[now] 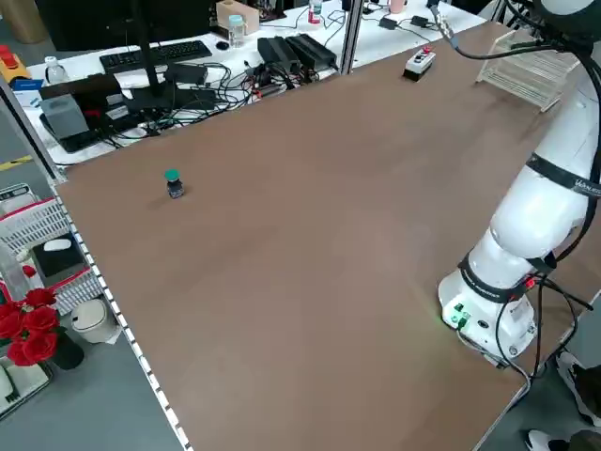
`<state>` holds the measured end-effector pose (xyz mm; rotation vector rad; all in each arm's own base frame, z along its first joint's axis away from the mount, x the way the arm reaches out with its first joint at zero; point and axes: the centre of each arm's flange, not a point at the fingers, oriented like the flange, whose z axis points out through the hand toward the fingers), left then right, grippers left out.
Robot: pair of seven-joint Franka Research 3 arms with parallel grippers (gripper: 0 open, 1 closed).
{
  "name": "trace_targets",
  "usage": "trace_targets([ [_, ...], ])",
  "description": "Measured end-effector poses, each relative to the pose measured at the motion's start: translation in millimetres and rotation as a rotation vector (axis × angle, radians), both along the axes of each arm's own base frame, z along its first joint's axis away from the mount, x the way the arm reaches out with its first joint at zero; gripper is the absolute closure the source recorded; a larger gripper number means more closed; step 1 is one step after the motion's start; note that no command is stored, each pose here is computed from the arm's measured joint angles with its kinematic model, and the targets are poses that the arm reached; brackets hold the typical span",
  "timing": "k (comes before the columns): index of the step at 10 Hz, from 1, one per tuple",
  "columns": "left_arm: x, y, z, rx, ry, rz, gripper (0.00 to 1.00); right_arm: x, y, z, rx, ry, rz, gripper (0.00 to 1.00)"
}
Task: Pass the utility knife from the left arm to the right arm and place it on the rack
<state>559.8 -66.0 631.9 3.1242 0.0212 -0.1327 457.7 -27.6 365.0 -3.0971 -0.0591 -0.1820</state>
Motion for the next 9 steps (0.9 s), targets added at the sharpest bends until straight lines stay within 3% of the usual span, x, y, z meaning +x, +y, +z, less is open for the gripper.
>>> trace_targets([
  [5,2.2,20.5,-7.7,-0.007,0.026,0.007,0.0,1.8,-0.3,-18.7,-0.009,0.033,0.0,0.58],
  [9,1.7,19.8,3.2,-0.007,-0.015,0.006,0.0,4.1,-0.7,-35.7,-0.018,0.052,0.0,0.53],
])
